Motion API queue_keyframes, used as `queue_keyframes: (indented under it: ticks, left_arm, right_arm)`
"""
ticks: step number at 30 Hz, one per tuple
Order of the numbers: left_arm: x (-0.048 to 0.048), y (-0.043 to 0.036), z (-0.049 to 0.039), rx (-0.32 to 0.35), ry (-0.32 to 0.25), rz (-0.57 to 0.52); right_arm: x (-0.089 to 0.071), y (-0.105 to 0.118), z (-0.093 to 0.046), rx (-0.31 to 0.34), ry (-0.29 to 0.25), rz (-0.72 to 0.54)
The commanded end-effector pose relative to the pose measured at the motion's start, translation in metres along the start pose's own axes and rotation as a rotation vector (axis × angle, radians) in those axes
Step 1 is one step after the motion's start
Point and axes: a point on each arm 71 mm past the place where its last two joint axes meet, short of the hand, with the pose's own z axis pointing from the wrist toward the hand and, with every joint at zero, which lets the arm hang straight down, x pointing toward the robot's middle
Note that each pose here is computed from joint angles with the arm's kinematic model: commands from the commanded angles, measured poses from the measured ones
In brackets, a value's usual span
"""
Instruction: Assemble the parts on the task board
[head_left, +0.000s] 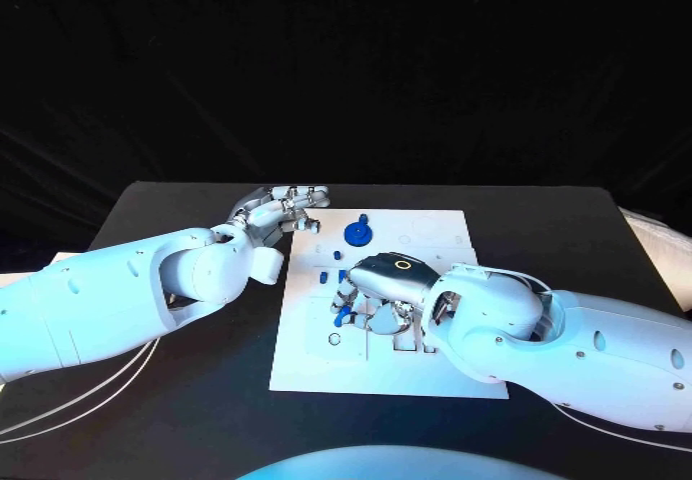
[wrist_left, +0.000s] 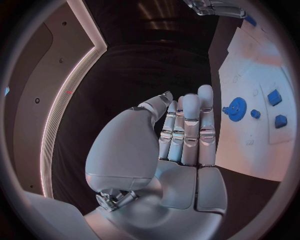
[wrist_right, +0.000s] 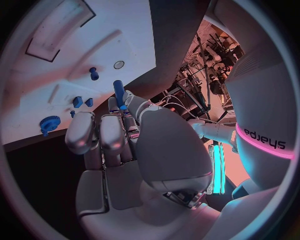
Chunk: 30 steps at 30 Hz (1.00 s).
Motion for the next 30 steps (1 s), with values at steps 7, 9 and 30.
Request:
queue_keyframes:
  ticks: [7,9,30]
  left_arm:
    - [0.0041,-0.0005,0.0002,0.004,0.025,-0.008]
    - [0.0041,-0.0005,0.0002,0.004,0.025,-0.008]
    - [0.0043,0.0000,0.0008,-0.001,0.027,-0.009]
  right_arm:
    - [0.017,-0.001,0.007,-0.025,0.042,-0.045]
    - [0.019,-0.001,0.008,-0.024,0.049,-0.047]
    - [0.033,0.001,0.013,-0.017,0.085,-0.059]
